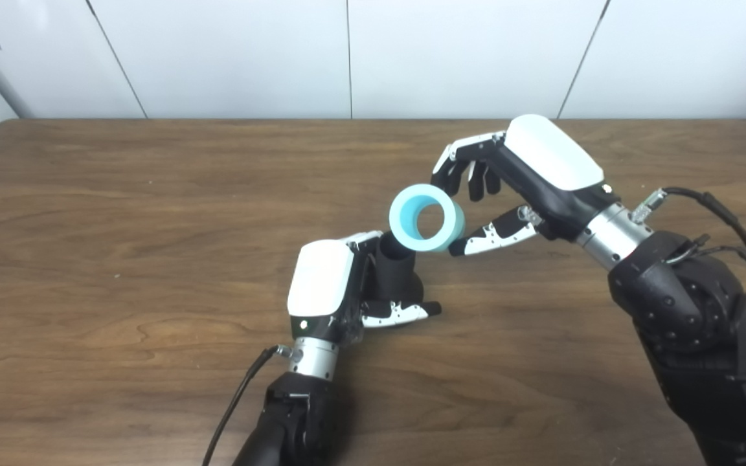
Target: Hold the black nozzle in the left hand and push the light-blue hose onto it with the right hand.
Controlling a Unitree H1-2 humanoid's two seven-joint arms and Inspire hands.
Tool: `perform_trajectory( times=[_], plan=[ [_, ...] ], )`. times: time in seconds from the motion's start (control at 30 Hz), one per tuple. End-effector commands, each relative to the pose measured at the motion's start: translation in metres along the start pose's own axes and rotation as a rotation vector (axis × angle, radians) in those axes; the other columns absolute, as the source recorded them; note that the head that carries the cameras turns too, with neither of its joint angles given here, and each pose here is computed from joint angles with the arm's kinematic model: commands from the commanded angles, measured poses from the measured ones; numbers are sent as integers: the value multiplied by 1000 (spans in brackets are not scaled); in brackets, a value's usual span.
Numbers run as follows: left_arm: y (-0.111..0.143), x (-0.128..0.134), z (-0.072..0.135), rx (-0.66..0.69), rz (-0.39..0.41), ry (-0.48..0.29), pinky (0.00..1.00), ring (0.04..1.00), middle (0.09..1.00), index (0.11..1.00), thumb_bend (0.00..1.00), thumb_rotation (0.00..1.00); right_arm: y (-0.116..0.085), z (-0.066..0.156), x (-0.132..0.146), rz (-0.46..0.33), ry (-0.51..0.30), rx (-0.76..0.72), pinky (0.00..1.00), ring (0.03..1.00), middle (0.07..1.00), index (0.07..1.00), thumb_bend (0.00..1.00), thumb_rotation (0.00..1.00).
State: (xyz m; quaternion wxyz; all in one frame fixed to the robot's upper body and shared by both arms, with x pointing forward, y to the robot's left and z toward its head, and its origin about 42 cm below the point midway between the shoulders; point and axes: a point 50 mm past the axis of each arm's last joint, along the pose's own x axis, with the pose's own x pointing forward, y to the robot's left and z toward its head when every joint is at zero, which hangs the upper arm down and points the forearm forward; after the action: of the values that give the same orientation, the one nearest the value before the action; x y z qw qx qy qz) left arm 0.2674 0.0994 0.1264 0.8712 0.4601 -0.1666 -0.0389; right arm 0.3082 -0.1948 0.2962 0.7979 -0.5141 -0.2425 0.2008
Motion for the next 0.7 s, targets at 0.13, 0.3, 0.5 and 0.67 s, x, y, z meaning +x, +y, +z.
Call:
perform_trajectory(
  times=[0.13, 0.3, 0.5, 0.67],
  plan=[
    [-12, -11, -5, 11, -54, 22, 410, 469, 445, 497, 525, 0, 7, 7, 3, 28, -56, -13, 297, 374, 490, 541, 491, 0],
    [-12, -11, -4, 1, -51, 22, 413, 470, 447, 498, 525, 0, 8, 7, 3, 26, -60, -6, 310, 391, 492, 552, 493, 0],
    [-13, -11, -3, 1, -53, 26, 409, 472, 447, 498, 525, 0, 7, 3, 3, 39, -64, -8, 294, 399, 505, 564, 490, 0],
    [-14, -11, -4, 8, -50, 24, 417, 474, 445, 499, 525, 0, 8, 3, 2, 42, -63, -32, 291, 406, 511, 567, 490, 0]
  ],
)
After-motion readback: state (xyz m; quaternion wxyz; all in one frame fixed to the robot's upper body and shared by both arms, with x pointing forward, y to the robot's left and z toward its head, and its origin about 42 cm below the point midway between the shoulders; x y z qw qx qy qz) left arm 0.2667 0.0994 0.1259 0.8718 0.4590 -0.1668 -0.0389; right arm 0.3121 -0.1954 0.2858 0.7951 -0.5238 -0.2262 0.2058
